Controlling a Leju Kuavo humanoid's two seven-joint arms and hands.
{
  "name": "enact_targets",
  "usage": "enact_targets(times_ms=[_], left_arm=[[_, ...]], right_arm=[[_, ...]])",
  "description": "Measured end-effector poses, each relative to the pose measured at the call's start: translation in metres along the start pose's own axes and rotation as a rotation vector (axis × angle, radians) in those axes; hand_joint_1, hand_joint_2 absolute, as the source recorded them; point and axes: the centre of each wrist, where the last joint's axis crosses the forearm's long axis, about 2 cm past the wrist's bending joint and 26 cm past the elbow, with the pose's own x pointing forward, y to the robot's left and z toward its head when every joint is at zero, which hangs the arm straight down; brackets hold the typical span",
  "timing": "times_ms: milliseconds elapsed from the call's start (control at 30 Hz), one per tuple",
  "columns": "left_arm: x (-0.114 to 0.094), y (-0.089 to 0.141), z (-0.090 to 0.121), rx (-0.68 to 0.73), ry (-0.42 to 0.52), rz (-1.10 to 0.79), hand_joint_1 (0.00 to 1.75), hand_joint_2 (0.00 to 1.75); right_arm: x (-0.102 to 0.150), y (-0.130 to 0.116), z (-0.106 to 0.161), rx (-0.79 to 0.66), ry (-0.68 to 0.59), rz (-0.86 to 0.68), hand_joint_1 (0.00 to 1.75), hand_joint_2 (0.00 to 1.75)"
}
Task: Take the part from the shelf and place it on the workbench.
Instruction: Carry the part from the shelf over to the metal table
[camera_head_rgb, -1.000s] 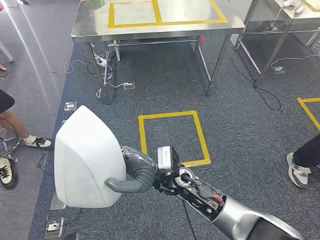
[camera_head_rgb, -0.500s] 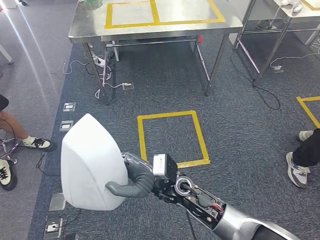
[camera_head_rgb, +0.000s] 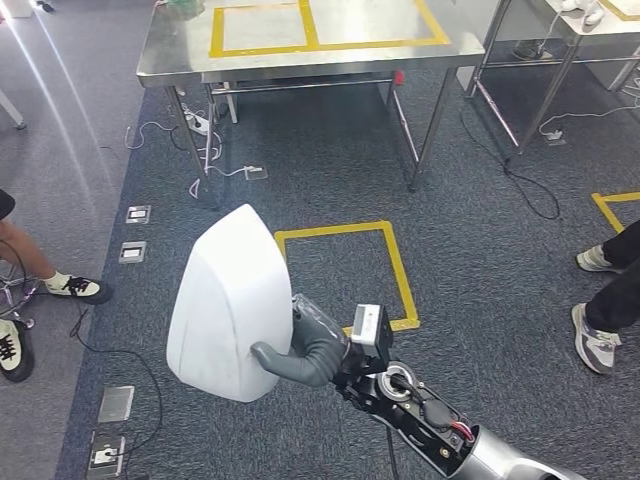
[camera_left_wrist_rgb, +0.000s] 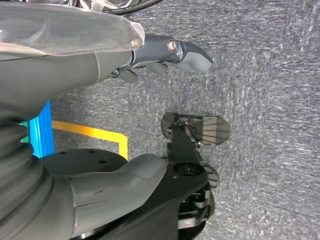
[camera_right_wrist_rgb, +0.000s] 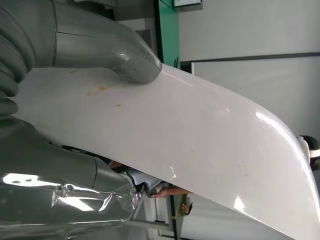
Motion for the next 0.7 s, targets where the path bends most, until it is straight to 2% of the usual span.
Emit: enact_targets(times_ms=[700], left_arm=[[-0.001, 0.0, 0.0, 0.011, 0.03, 0.022, 0.0, 1.75]], right_arm=[[0.025, -0.02, -0.02, -0.006, -0.105, 0.073, 1.75, 1.75]])
